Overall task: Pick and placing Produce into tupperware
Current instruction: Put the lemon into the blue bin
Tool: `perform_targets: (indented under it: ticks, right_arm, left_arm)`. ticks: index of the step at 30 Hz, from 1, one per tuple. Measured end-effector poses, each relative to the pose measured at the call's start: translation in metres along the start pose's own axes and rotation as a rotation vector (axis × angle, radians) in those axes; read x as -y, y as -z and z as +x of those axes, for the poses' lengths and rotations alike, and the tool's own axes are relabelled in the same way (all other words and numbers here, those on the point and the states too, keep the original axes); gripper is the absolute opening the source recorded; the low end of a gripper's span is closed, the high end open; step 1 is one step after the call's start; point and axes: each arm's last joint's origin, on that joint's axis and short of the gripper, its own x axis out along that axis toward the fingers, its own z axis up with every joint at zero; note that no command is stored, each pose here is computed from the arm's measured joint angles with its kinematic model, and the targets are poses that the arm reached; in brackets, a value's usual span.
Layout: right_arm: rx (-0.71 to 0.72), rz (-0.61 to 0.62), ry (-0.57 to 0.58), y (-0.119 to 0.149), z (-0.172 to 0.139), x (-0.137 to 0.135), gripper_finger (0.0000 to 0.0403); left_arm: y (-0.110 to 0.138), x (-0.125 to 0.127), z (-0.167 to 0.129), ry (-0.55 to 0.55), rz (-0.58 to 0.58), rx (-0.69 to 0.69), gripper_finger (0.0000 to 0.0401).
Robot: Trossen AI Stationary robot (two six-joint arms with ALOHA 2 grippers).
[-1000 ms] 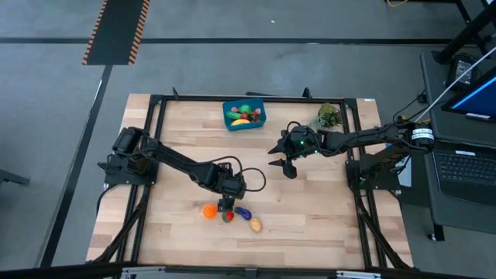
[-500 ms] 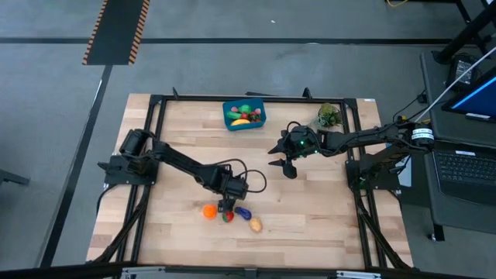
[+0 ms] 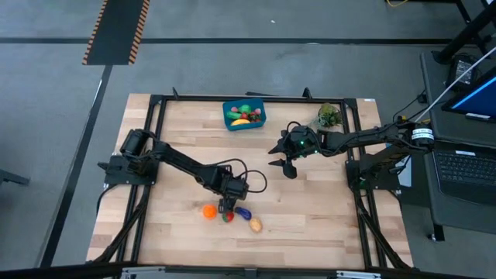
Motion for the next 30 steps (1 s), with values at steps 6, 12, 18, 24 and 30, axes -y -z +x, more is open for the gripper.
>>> perform_targets:
  ticks: [6,12,18,24,30]
  right_arm:
    - [0.0,0.0,0.0,0.0,0.0,0.0,0.0218]
    - [0.0,0.0,0.0,0.0,0.0,0.0,0.0218]
    - [0.0,0.0,0.0,0.0,0.0,0.0,0.0218]
    - [-0.001,0.0,0.0,0.0,0.0,0.0,0.0218]
    - [-0.004,0.001,-0.001,0.0,0.0,0.0,0.0218]
  left_arm:
    - [-0.003,-0.002,0.001,-0.028,-0.017,0.027,0.0204]
    - [-0.004,-0.002,0.001,-0.037,-0.019,0.044,0.0197]
    - [-0.003,-0.002,0.001,-0.036,0.017,0.039,0.0197]
    - [-0.003,-0.002,0.001,-0.036,0.079,0.034,0.0197]
    - [0.004,-0.014,-0.019,-0.07,0.106,-0.014,0.0197]
